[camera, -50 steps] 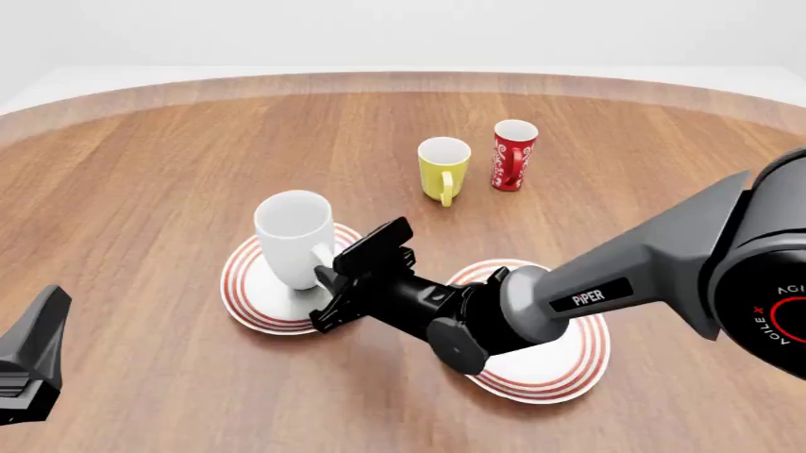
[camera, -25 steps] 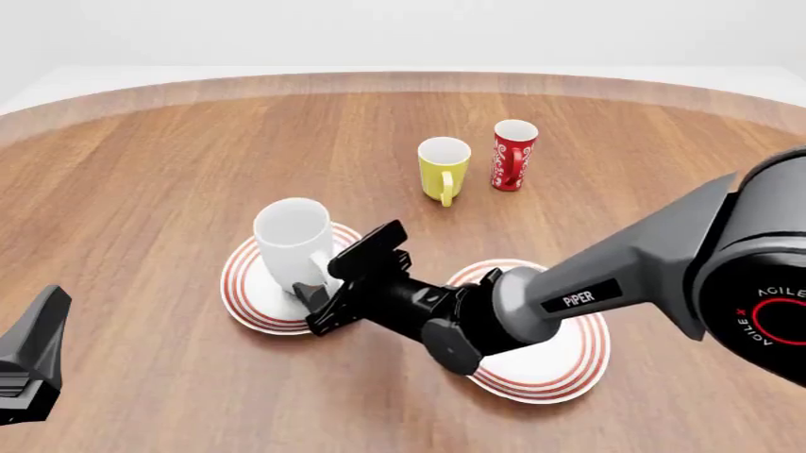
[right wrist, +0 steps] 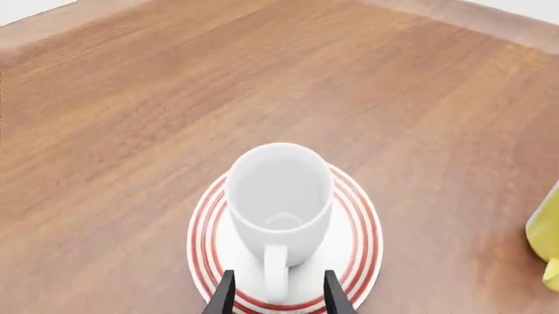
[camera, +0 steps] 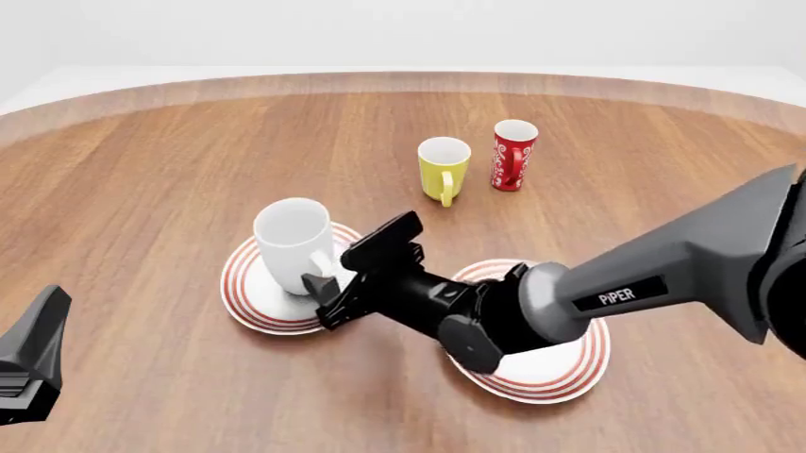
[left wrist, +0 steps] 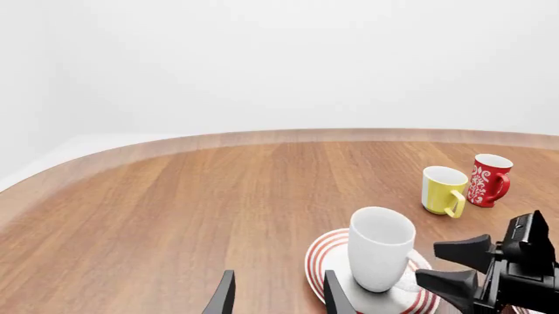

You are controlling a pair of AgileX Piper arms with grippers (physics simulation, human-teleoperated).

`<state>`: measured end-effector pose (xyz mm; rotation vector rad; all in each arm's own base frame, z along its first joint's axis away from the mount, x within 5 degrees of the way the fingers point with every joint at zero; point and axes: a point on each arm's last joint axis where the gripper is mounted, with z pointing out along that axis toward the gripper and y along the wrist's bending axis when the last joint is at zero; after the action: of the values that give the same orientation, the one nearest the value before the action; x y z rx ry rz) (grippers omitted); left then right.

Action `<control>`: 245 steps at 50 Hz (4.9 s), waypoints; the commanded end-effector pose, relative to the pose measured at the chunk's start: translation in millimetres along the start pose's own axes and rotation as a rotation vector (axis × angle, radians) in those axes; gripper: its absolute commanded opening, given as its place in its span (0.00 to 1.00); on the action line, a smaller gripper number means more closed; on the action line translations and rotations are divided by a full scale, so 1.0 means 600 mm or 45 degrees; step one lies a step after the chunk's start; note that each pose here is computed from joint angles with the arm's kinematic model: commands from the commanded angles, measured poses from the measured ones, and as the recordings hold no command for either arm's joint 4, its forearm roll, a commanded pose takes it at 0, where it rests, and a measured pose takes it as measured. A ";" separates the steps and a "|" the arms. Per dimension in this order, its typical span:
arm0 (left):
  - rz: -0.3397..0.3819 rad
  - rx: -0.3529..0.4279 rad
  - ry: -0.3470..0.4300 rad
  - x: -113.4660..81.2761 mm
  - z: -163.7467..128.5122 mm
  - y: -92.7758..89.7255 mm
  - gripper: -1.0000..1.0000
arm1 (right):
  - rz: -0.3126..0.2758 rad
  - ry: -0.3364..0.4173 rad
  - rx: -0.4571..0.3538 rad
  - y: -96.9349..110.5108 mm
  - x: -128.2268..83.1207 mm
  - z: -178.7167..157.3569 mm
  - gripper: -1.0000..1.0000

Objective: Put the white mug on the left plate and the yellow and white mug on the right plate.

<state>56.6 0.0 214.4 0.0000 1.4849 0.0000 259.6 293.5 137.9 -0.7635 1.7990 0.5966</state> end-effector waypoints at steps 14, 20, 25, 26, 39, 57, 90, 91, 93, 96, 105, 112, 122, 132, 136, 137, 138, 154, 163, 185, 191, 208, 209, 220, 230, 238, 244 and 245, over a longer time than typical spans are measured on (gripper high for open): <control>0.000 0.000 0.000 0.000 0.000 0.000 1.00 | -0.009 -0.120 0.095 -0.046 -0.050 -0.074 1.00; 0.000 0.000 0.000 0.000 0.000 0.000 1.00 | -0.017 -0.140 0.120 -0.057 -0.058 -0.087 1.00; 0.000 0.000 0.000 0.000 0.000 0.000 1.00 | -0.015 -0.165 0.151 -0.071 -0.065 -0.098 1.00; 0.000 0.000 0.000 0.000 0.000 0.000 1.00 | -0.010 -0.169 0.159 -0.075 -0.066 -0.100 1.00; 0.000 0.000 0.000 0.000 0.000 0.000 1.00 | 0.007 -0.285 0.298 -0.134 -0.093 -0.135 1.00; 0.000 0.000 0.000 0.000 0.000 0.000 1.00 | 0.004 -0.342 0.474 -0.212 -0.110 -0.153 1.00; 0.000 0.000 0.000 0.000 0.000 0.000 1.00 | 0.039 -0.328 0.556 -0.266 -0.098 -0.127 1.00; 0.000 0.000 0.000 0.000 0.000 0.000 1.00 | 0.039 -0.327 0.557 -0.267 -0.098 -0.126 1.00; 0.000 0.000 0.000 0.000 0.000 0.000 1.00 | 0.044 -0.327 0.561 -0.271 -0.098 -0.124 1.00; 0.000 0.000 0.000 0.000 0.000 0.000 1.00 | 0.052 -0.320 0.565 -0.276 -0.094 -0.117 1.00; 0.000 0.000 0.000 0.000 0.000 0.000 1.00 | 0.075 -0.303 0.563 -0.283 -0.084 -0.100 1.00; 0.000 0.000 0.000 0.000 0.000 0.000 1.00 | 0.093 -0.288 0.556 -0.289 -0.078 -0.081 1.00; 0.000 0.000 0.000 0.000 0.000 0.000 1.00 | 0.110 -0.279 0.555 -0.296 -0.073 -0.065 1.00; 0.000 0.000 0.000 0.000 0.000 0.000 1.00 | 0.119 -0.254 0.564 -0.310 -0.064 -0.046 1.00; 0.000 0.000 0.000 0.000 0.000 0.000 1.00 | 0.120 -0.247 0.567 -0.312 -0.060 -0.043 1.00; 0.000 0.000 0.000 0.000 0.000 0.000 1.00 | 0.122 -0.245 0.569 -0.314 -0.059 -0.043 1.00; 0.000 0.000 0.000 0.000 0.000 0.000 1.00 | 0.129 -0.244 0.570 -0.315 -0.057 -0.042 1.00; 0.000 0.000 0.000 0.000 0.000 0.000 1.00 | 0.152 -0.208 0.578 -0.330 -0.040 -0.020 1.00; 0.000 0.000 0.000 0.000 0.000 0.000 1.00 | 0.155 -0.179 0.563 -0.328 -0.028 -0.002 1.00; 0.000 0.000 0.000 0.000 0.000 0.000 1.00 | 0.165 -0.135 0.550 -0.331 -0.013 0.024 1.00; 0.000 0.000 0.000 0.000 0.000 0.000 1.00 | 0.178 -0.123 0.543 -0.330 -0.007 0.034 1.00; 0.000 0.000 0.000 0.000 0.000 0.000 1.00 | 0.196 -0.090 0.540 -0.338 0.007 0.058 1.00; 0.000 0.000 0.000 0.000 0.000 0.000 1.00 | 0.197 -0.087 0.540 -0.339 0.007 0.059 1.00; 0.000 0.000 0.000 0.000 0.000 0.000 1.00 | 0.205 -0.059 0.540 -0.341 0.018 0.066 1.00; 0.000 0.000 0.000 0.000 0.000 0.000 1.00 | 0.221 -0.036 0.545 -0.344 0.034 0.069 1.00; 0.000 0.000 0.000 0.000 0.000 0.000 1.00 | 0.226 -0.033 0.550 -0.347 0.035 0.067 1.00; 0.000 0.000 0.000 0.000 0.000 0.000 1.00 | 0.226 -0.031 0.547 -0.345 0.036 0.068 1.00; 0.000 0.000 0.000 0.000 0.000 0.000 1.00 | 0.225 -0.031 0.546 -0.345 0.035 0.068 1.00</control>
<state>56.6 0.0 214.4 0.0000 1.4849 0.0000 432.8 178.2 98.1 -0.3075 1.8896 0.3104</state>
